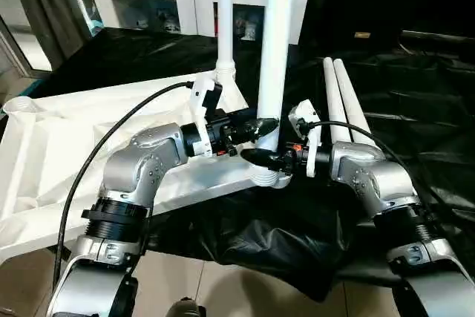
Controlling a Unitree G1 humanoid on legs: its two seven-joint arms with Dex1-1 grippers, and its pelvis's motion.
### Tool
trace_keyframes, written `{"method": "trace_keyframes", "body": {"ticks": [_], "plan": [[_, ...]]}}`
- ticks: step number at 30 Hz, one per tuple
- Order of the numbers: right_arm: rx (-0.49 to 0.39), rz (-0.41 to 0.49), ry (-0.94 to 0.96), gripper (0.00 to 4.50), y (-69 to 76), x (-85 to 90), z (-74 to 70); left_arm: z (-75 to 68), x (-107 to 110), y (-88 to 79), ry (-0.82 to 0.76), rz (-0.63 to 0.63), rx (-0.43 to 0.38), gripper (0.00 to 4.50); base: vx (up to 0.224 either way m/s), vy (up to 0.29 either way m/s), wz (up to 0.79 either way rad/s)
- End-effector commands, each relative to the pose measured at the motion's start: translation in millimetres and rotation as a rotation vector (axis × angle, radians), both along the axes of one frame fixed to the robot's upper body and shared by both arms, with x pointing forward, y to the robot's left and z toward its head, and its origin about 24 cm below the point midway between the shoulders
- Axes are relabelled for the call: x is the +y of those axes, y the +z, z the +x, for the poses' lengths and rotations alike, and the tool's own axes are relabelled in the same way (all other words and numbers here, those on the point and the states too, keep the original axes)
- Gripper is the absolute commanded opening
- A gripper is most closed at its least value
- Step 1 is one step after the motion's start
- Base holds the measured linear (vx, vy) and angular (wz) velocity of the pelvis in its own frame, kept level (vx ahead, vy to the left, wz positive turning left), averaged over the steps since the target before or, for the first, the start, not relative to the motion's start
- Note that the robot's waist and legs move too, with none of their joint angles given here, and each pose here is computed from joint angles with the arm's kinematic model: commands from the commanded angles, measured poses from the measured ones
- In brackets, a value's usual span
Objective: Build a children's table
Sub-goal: Pick table leg
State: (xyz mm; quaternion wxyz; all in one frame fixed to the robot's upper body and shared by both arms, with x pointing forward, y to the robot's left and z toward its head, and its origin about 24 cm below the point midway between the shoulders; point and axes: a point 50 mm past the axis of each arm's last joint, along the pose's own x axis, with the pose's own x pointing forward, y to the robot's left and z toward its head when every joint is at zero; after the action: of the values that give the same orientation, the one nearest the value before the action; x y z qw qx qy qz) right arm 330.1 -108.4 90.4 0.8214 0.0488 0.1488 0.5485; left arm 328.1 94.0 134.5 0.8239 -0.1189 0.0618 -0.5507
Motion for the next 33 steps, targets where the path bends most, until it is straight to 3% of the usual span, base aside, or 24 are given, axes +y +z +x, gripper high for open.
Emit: {"method": "trace_keyframes", "body": {"ticks": [1,5,8,14,18,21,23,26,30,33], "plan": [[-0.024,-0.006,-0.050,1.99,6.4,-6.5,6.5,-5.7,-6.3,2.9,-0.059,-0.021,-0.012,1.90,0.000,0.000,0.00],[-0.028,0.001,-0.064,1.96,6.0,-6.6,6.7,-4.6,-4.9,1.4,-0.037,-0.003,-0.023,1.90,0.000,0.000,0.00],[-0.035,0.010,-0.093,1.95,5.6,-7.6,7.7,-1.6,-4.6,-0.9,-0.006,0.007,-0.015,2.60,0.000,0.000,0.00],[-0.085,0.056,-0.287,1.95,9.7,-17.9,20.2,6.1,2.0,-6.2,0.123,0.031,-0.052,3.02,0.000,0.000,0.00],[-0.106,0.074,-0.387,1.95,11.2,-26.2,25.1,3.8,10.0,-12.7,0.135,0.079,-0.069,3.04,0.000,0.000,0.00],[-0.111,0.072,-0.409,1.94,9.5,-28.6,23.8,-1.6,15.3,-23.7,0.101,0.188,-0.094,3.04,0.000,0.000,0.00],[-0.109,0.056,-0.403,1.94,5.8,-28.8,21.2,-8.9,19.6,-41.4,0.021,0.353,-0.120,3.04,0.000,0.000,0.00],[-0.107,0.033,-0.394,1.94,2.0,-28.7,19.0,-18.9,23.0,-58.8,-0.079,0.468,-0.098,3.04,0.000,0.000,0.00],[-0.108,0.022,-0.392,1.94,0.2,-28.9,18.5,-22.0,24.4,-66.9,-0.095,0.514,-0.075,3.04,0.000,0.000,0.00],[-0.111,0.016,-0.381,1.94,-0.7,-27.1,17.4,-22.1,29.7,-77.2,-0.080,0.588,-0.072,2.66,0.000,0.000,0.00]]}}
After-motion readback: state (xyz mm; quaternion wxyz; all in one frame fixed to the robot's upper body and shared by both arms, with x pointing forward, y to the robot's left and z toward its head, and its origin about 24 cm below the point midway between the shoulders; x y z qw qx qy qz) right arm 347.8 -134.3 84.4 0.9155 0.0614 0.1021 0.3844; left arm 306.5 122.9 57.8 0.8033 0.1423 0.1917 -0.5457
